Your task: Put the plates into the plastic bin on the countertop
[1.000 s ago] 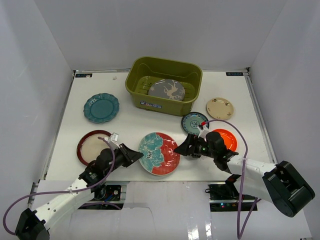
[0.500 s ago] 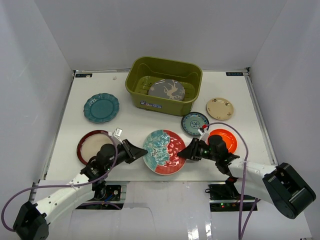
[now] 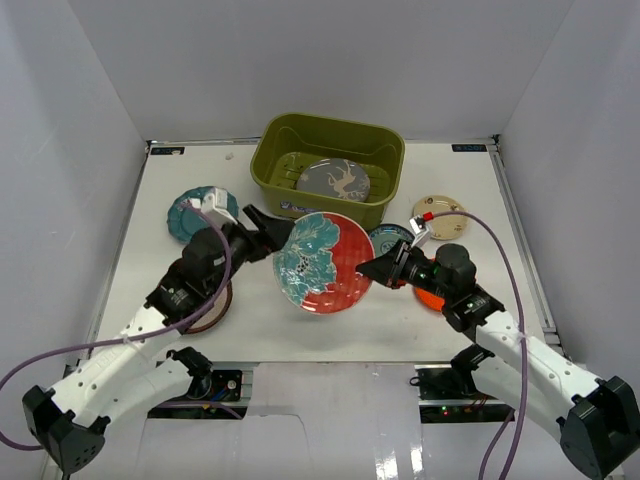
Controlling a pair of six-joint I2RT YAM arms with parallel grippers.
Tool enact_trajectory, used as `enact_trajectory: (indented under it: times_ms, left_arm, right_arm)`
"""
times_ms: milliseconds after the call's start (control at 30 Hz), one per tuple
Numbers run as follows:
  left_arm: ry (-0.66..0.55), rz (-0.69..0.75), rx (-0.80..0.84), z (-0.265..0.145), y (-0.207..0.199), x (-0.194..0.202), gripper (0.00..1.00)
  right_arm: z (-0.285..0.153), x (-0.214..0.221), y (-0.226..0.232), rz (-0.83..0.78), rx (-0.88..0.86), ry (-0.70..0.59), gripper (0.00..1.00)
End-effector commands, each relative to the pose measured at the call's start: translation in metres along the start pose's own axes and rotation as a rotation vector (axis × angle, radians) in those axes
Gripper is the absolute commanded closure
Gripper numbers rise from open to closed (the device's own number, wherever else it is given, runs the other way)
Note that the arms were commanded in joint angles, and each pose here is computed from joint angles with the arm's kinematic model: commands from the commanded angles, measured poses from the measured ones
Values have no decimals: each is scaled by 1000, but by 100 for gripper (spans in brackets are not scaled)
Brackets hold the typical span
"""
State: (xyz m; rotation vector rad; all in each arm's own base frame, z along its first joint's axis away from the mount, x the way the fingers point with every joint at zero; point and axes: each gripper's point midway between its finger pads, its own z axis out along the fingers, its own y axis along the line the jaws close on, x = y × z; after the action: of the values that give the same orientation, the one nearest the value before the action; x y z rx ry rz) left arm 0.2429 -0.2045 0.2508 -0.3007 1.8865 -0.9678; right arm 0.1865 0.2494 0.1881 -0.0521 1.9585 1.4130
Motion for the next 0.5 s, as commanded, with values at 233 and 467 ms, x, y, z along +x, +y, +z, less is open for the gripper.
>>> enact_trajectory:
  times_ms: [233, 467]
  left_arm:
    - [-334, 44, -359, 32, 80, -146, 6]
    - [-221, -282, -454, 36, 195, -171, 9]
  right_arm:
    - [4, -168, 102, -160, -153, -251, 92]
    - [54, -269, 97, -212, -93, -315, 92]
